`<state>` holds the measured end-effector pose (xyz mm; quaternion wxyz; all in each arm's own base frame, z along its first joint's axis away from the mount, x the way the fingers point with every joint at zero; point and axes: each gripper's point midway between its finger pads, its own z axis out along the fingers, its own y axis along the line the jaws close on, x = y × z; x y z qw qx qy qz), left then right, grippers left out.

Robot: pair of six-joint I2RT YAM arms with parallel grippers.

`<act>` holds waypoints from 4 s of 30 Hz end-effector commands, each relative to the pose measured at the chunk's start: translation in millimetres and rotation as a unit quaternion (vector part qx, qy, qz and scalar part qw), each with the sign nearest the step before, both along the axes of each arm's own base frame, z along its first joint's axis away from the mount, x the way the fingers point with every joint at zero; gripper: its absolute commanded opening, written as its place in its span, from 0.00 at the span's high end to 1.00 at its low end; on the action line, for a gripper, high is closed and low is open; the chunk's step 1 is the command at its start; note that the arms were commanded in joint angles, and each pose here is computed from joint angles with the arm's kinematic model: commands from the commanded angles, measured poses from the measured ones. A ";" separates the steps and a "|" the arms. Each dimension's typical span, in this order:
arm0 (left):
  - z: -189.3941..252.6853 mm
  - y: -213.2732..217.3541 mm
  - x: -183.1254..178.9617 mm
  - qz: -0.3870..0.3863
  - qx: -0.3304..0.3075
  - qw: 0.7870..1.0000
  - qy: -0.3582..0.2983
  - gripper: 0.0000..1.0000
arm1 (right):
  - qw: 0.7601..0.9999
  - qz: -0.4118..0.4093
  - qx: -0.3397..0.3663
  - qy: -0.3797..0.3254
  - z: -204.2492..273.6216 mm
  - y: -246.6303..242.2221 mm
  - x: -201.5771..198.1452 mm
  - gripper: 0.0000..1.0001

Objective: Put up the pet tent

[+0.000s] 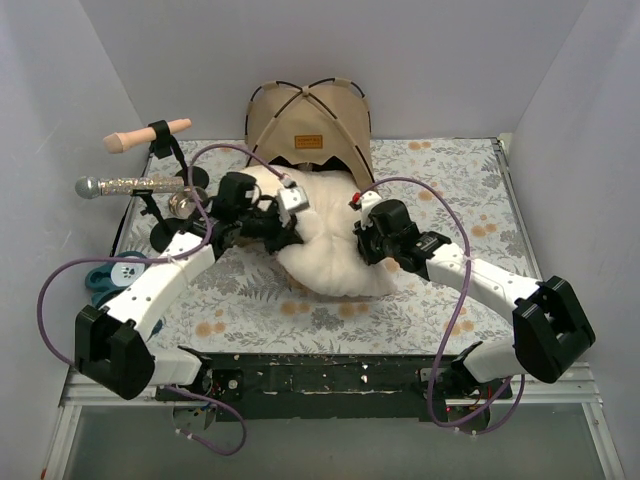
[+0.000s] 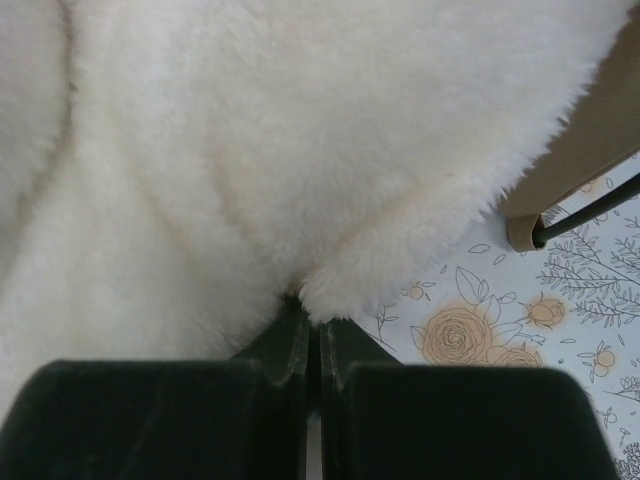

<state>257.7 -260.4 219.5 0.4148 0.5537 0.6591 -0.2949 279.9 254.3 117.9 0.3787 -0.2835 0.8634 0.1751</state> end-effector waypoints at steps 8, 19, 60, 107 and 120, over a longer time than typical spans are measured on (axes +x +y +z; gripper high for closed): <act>-15.8 82.4 35.7 0.251 -0.142 0.925 0.248 0.56 | 0.997 -0.007 0.077 0.007 17.1 13.8 8.6 0.99; -27.1 144.7 37.2 0.429 -0.176 0.843 0.271 0.02 | 0.996 -0.046 0.069 0.030 3.9 5.6 20.3 0.99; -88.5 105.8 13.0 0.454 -0.211 0.775 0.386 0.43 | 0.996 0.010 0.080 0.025 9.8 7.3 11.6 0.99; 73.7 32.0 110.8 0.234 -0.148 0.958 0.074 0.02 | 0.989 -0.085 0.094 -0.079 72.3 9.1 109.7 0.88; 47.9 81.4 37.6 0.233 -0.069 0.970 0.030 0.02 | 0.992 0.072 0.073 -0.074 102.4 -9.7 42.7 0.20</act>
